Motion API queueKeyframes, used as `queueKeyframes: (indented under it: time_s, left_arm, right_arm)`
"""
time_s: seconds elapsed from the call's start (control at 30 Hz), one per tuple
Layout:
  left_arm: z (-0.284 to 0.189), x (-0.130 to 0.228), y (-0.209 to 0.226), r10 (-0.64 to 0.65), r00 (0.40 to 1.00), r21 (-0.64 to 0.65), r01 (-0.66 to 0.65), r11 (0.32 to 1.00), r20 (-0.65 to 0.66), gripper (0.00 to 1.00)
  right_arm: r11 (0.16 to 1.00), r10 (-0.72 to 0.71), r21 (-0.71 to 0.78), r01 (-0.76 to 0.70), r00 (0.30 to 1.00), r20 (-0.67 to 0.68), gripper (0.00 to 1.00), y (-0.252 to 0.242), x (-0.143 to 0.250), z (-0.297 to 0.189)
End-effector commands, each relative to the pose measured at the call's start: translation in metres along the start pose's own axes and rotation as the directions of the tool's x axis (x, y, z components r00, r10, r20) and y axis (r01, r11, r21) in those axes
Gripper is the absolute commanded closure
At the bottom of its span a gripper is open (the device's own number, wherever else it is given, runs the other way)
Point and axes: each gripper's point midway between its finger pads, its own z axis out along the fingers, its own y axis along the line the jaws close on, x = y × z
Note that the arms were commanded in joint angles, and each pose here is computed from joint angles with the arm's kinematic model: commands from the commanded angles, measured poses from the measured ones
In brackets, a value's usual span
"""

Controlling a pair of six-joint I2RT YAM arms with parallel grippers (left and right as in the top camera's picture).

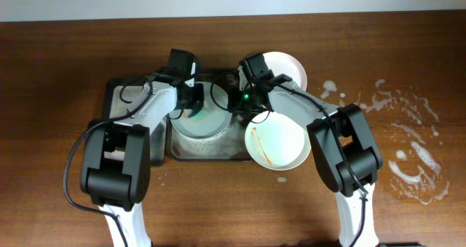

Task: Clean dirty plates on tray and stack at the side
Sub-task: 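Grasp the sponge with left gripper and the plate rim with right gripper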

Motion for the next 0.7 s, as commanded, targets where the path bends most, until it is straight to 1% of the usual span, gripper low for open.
queueKeyframes:
  time_s: [0.0, 0.07, 0.1, 0.13, 0.17, 0.23, 0.27, 0.3, 0.33, 0.37, 0.4, 0.43, 0.47, 0.5, 0.53, 0.57, 0.67]
  left_arm:
    - [-0.003, -0.004, 0.022, 0.17, 0.985, -0.178, -0.163, 0.97, 0.025, 0.99]
    - [-0.009, -0.013, 0.014, 0.24, 0.969, -0.269, -0.218, 0.938, 0.05, 0.99]
    - [-0.017, -0.02, 0.0, 0.322, 0.945, -0.323, -0.288, 0.902, 0.059, 0.99]
    - [-0.024, -0.025, -0.01, 0.353, 0.933, -0.362, -0.306, 0.88, 0.069, 0.99]
    - [-0.038, -0.034, -0.023, 0.392, 0.916, -0.426, -0.323, 0.845, 0.083, 0.99]
    - [-0.055, -0.045, -0.026, 0.41, 0.907, -0.497, -0.313, 0.809, 0.097, 0.99]
    - [-0.056, -0.047, -0.024, 0.407, 0.908, -0.502, -0.308, 0.808, 0.098, 0.99]
    - [-0.051, -0.044, -0.03, 0.397, 0.912, -0.448, -0.315, 0.837, 0.1, 0.99]
    - [-0.042, -0.036, -0.048, 0.396, 0.913, -0.332, -0.345, 0.878, 0.098, 0.99]
    - [-0.035, -0.027, -0.066, 0.396, 0.914, -0.216, -0.37, 0.904, 0.09, 0.99]
    - [-0.026, -0.019, -0.074, 0.396, 0.915, -0.158, -0.382, 0.91, 0.07, 0.99]
    - [-0.018, -0.014, -0.072, 0.396, 0.917, -0.151, -0.385, 0.911, 0.049, 0.99]
    - [-0.009, -0.007, -0.075, 0.394, 0.919, -0.114, -0.389, 0.914, 0.027, 0.99]
    - [0.001, 0.004, -0.085, 0.384, 0.923, -0.003, -0.384, 0.923, 0.003, 0.99]
    - [0.002, 0.005, -0.086, 0.371, 0.929, 0.023, -0.371, 0.928, -0.001, 0.99]
    - [0.003, 0.002, -0.071, 0.294, 0.956, 0.011, -0.294, 0.956, -0.014, 0.99]
    - [0.005, 0.002, -0.017, 0.199, 0.978, -0.048, -0.202, 0.978, -0.069, 0.99]
  right_arm:
    - [1.0, -0.005, -0.027, 0.004, 1.0, -0.019, 0.96, 0.0, 0.002, 0.002]
    - [1.0, -0.003, -0.024, 0.002, 1.0, -0.023, 0.96, 0.0, 0.003, 0.002]
    - [1.0, -0.002, -0.023, 0.001, 1.0, -0.025, 0.96, 0.0, 0.003, 0.002]
    - [1.0, -0.002, -0.023, 0.001, 1.0, -0.025, 0.96, 0.0, 0.003, 0.002]
    - [1.0, -0.002, -0.024, 0.001, 1.0, -0.025, 0.96, 0.0, 0.003, 0.002]
    - [1.0, -0.001, -0.024, 0.001, 1.0, -0.025, 0.96, 0.0, 0.003, 0.002]
    - [1.0, -0.001, -0.024, 0.0, 1.0, -0.025, 0.96, 0.0, 0.003, 0.002]
    - [1.0, -0.001, -0.024, 0.0, 1.0, -0.025, 0.96, -0.001, 0.003, 0.002]
    - [1.0, -0.001, -0.024, 0.0, 1.0, -0.025, 0.96, -0.001, 0.003, 0.002]
    - [1.0, -0.001, -0.024, 0.0, 1.0, -0.025, 0.96, -0.001, 0.003, 0.002]
    - [1.0, 0.0, -0.022, -0.001, 1.0, -0.028, 0.96, -0.001, 0.004, 0.002]
    - [1.0, 0.002, -0.02, -0.002, 1.0, -0.031, 0.96, -0.001, 0.005, 0.002]
    - [1.0, 0.002, -0.02, -0.002, 1.0, -0.031, 0.96, -0.001, 0.005, 0.002]
    - [1.0, 0.002, -0.02, -0.002, 1.0, -0.031, 0.96, -0.001, 0.005, 0.002]
    - [1.0, 0.002, -0.02, -0.002, 1.0, -0.031, 0.96, -0.001, 0.005, 0.002]
    - [1.0, 0.002, -0.02, -0.002, 1.0, -0.031, 0.96, -0.001, 0.005, 0.002]
    - [1.0, 0.002, -0.02, -0.003, 1.0, -0.031, 0.96, -0.001, 0.005, 0.002]
